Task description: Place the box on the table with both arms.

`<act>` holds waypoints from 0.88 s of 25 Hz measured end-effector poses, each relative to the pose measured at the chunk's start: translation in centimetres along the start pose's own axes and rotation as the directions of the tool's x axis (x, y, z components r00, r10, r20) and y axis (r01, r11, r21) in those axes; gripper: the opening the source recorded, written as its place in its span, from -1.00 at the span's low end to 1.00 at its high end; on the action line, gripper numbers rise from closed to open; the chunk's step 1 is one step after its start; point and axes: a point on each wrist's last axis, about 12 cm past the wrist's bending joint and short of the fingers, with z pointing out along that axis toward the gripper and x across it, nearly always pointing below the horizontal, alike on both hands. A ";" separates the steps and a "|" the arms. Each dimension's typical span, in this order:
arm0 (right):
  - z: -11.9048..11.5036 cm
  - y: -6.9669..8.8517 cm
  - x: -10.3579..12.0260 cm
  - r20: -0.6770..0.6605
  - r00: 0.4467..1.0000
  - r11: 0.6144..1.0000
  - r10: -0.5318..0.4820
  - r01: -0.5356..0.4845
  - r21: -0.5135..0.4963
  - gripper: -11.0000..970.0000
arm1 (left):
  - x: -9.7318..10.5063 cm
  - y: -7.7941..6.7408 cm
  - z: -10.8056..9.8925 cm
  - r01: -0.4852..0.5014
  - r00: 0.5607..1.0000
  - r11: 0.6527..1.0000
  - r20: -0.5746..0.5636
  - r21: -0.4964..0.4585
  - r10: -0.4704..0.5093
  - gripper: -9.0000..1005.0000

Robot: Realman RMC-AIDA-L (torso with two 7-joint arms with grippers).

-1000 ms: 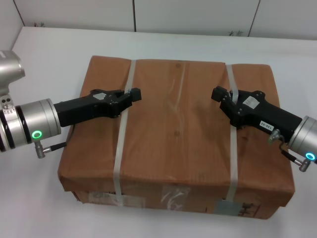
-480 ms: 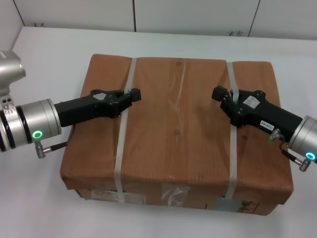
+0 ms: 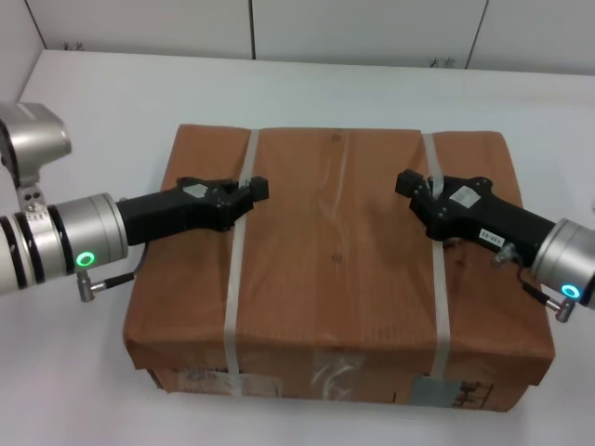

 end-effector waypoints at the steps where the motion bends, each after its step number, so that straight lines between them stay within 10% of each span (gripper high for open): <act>1: 0.3 0.0 0.1 -0.014 1.000 1.000 0.000 0.000 0.007 -0.86 | 0.2 0.0 0.2 -0.005 1.000 1.000 -0.010 -0.010 0.005 -0.89; 22: 3.2 -0.1 1.2 -0.209 0.978 0.995 -0.016 0.036 0.093 -0.85 | 2.6 0.1 2.9 -0.107 0.984 0.985 -0.156 -0.138 0.085 -0.89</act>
